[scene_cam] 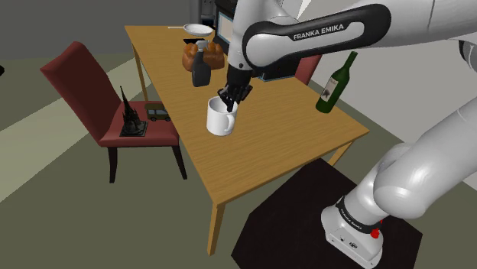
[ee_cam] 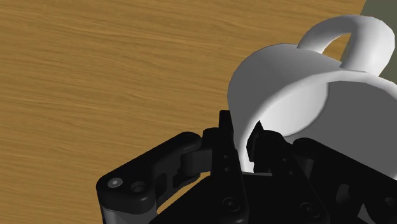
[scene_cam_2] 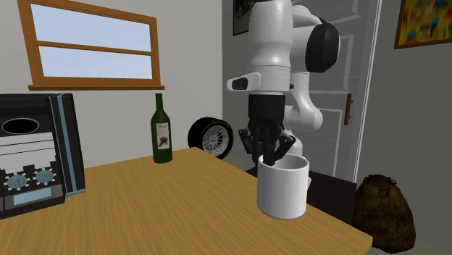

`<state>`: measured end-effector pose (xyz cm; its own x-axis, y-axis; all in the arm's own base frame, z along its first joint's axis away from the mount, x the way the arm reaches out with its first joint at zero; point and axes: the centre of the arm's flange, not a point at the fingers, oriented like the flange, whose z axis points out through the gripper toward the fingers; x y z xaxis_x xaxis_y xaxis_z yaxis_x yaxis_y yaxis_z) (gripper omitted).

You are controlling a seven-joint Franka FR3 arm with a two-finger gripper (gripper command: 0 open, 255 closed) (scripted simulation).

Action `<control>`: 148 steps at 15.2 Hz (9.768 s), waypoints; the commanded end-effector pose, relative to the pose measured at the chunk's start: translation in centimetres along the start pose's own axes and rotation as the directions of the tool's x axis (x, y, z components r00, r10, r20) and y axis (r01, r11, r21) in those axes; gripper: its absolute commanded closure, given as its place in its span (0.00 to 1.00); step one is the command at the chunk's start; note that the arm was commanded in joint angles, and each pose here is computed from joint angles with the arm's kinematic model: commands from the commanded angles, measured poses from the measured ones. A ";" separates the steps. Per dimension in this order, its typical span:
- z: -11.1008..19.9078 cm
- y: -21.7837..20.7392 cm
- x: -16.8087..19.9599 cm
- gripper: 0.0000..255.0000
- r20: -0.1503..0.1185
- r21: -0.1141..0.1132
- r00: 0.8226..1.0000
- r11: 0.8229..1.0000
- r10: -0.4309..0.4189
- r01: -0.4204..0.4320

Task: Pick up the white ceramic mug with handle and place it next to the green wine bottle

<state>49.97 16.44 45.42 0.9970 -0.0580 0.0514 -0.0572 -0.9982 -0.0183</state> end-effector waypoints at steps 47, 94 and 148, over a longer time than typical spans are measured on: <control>-25.3 -0.5 1.4 1.00 0.000 0.000 1.000 1.000 0.000 0.000; -28.5 44.4 -11.8 1.00 0.000 0.000 1.000 1.000 0.000 0.000; 0.0 44.9 -13.3 1.00 0.000 0.000 1.000 1.000 0.000 0.000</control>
<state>34.23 -27.63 44.52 0.9971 -0.0578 0.0505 -0.0569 -0.9982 -0.0188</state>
